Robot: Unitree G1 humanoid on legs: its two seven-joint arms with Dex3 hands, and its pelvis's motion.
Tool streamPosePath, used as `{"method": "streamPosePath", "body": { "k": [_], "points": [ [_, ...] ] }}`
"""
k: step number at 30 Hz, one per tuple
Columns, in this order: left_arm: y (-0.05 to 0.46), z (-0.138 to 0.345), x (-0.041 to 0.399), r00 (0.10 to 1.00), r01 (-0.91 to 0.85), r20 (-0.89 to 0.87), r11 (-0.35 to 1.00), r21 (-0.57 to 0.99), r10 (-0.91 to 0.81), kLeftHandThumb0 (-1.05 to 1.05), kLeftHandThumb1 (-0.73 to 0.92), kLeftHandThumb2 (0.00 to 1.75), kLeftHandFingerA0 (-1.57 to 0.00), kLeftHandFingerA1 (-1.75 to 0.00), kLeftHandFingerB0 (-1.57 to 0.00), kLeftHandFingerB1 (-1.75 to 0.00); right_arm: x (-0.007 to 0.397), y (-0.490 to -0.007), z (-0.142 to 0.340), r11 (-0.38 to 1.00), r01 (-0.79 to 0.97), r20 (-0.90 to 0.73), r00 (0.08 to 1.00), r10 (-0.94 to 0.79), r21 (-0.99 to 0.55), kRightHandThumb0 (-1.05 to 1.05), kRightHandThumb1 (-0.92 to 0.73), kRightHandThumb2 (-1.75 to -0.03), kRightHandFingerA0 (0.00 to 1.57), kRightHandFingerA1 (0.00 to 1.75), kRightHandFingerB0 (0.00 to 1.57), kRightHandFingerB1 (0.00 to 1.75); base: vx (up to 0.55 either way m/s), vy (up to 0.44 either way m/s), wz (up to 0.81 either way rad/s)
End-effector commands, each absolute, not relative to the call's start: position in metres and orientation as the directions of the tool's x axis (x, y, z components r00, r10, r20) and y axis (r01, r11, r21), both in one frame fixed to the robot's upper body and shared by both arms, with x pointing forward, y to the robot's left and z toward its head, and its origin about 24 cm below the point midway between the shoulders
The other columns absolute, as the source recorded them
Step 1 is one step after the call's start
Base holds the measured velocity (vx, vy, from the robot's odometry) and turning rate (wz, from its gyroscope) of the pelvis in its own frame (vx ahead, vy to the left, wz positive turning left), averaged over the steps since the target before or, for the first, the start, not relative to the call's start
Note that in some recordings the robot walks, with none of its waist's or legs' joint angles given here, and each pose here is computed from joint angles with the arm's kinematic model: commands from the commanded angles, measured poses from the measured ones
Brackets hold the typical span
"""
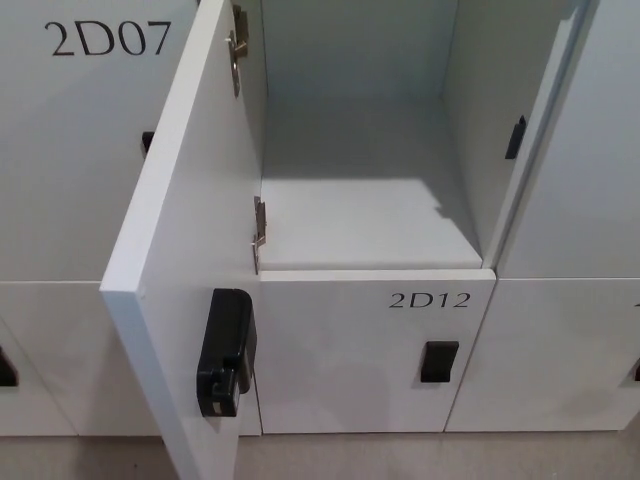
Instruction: The robot uses its left hand to push the door of an open cabinet towards the right and closes it
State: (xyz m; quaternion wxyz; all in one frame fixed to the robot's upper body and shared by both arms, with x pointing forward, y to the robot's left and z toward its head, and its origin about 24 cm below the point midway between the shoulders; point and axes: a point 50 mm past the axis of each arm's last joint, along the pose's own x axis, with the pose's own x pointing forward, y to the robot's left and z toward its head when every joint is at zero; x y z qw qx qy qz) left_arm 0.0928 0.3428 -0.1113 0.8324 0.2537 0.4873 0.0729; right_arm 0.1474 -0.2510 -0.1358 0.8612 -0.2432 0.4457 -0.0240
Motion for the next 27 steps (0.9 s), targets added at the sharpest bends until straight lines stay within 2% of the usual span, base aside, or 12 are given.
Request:
{"method": "streamPosePath", "body": {
  "k": [1,3,4,14,15,16,17,18,19,21,22,27],
  "points": [
    [0.353,-0.101,0.099,0.585,0.078,-0.723,0.862,0.501,0.367,-0.85,0.72,1.08,-0.29,-0.50,-0.19,-0.44,0.154,-0.252,-0.132,0.872,-0.134,-0.701,0.657,-0.278,-0.472,-0.53,-0.88,-0.66,0.33,0.36,0.29,0.31,0.00,0.000,0.00],
    [0.354,-0.099,0.098,0.600,0.054,-0.711,0.869,0.492,0.366,-0.85,0.72,1.08,-0.29,-0.50,-0.19,-0.44,0.154,-0.252,-0.132,0.872,-0.137,-0.703,0.655,-0.276,-0.469,-0.53,-0.88,-0.66,0.33,0.36,0.29,0.31,0.00,0.000,0.00],
    [0.357,-0.097,0.098,0.607,0.015,-0.699,0.874,0.486,0.378,-0.84,0.90,0.68,-0.29,-0.37,-0.24,-0.29,0.154,-0.252,-0.132,0.870,-0.142,-0.703,0.656,-0.275,-0.472,-0.53,-0.89,-0.66,0.34,0.36,0.29,0.32,0.00,0.000,0.00],
    [0.406,-0.042,0.143,0.700,-0.151,-0.521,0.814,0.561,0.489,-0.84,0.92,0.75,-0.23,-0.37,-0.15,-0.29,0.157,-0.244,-0.133,0.878,-0.146,-0.707,0.658,-0.258,-0.456,-0.53,-0.89,-0.66,0.33,0.36,0.26,0.31,0.00,0.000,0.00],
    [0.416,-0.019,0.168,0.732,-0.168,-0.463,0.791,0.589,0.500,-0.78,0.78,1.11,-0.20,-0.49,-0.10,-0.42,0.157,-0.244,-0.133,0.879,-0.145,-0.706,0.661,-0.256,-0.454,-0.53,-0.89,-0.66,0.33,0.36,0.27,0.31,0.00,0.000,0.00],
    [0.421,-0.006,0.180,0.747,-0.176,-0.433,0.778,0.604,0.505,-0.78,0.78,1.11,-0.20,-0.49,-0.10,-0.42,0.157,-0.243,-0.133,0.880,-0.145,-0.705,0.662,-0.255,-0.453,-0.53,-0.89,-0.66,0.33,0.36,0.27,0.31,0.00,0.000,0.00],
    [0.425,0.008,0.194,0.764,-0.178,-0.402,0.763,0.622,0.506,-0.76,0.92,0.76,-0.21,-0.35,-0.09,-0.25,0.156,-0.243,-0.134,0.879,-0.149,-0.707,0.661,-0.252,-0.452,-0.54,-0.90,-0.67,0.32,0.36,0.26,0.31,0.00,0.000,0.00],
    [0.427,0.017,0.203,0.773,-0.180,-0.383,0.753,0.632,0.506,-0.76,0.92,0.76,-0.21,-0.35,-0.09,-0.25,0.155,-0.243,-0.134,0.879,-0.153,-0.709,0.660,-0.250,-0.452,-0.54,-0.90,-0.67,0.32,0.36,0.26,0.31,0.00,0.000,0.00],
    [0.425,0.032,0.221,0.799,-0.174,-0.346,0.741,0.648,0.491,-0.70,0.81,1.00,-0.17,-0.43,-0.11,-0.40,0.154,-0.243,-0.135,0.878,-0.157,-0.711,0.658,-0.249,-0.452,-0.55,-0.89,-0.66,0.33,0.36,0.26,0.31,0.00,0.000,0.00],
    [0.421,0.048,0.241,0.829,-0.171,-0.302,0.728,0.664,0.470,-0.70,0.81,1.00,-0.17,-0.43,-0.11,-0.40,0.154,-0.242,-0.135,0.877,-0.156,-0.711,0.657,-0.250,-0.454,-0.55,-0.89,-0.66,0.33,0.36,0.26,0.31,0.00,0.000,0.00],
    [0.416,0.057,0.255,0.844,-0.164,-0.285,0.725,0.669,0.454,-0.66,0.92,0.71,-0.21,-0.31,-0.17,-0.29,0.155,-0.241,-0.135,0.878,-0.154,-0.709,0.659,-0.250,-0.453,-0.55,-0.89,-0.66,0.35,0.37,0.28,0.32,0.00,0.000,0.00],
    [0.360,0.102,0.334,0.926,-0.050,-0.224,0.686,0.726,0.305,-0.70,0.91,0.68,-0.31,-0.32,-0.23,-0.29,0.157,-0.234,-0.135,0.877,-0.161,-0.704,0.668,-0.240,-0.453,-0.53,-0.89,-0.66,0.34,0.37,0.28,0.32,0.00,0.000,0.00]
  ]
}}
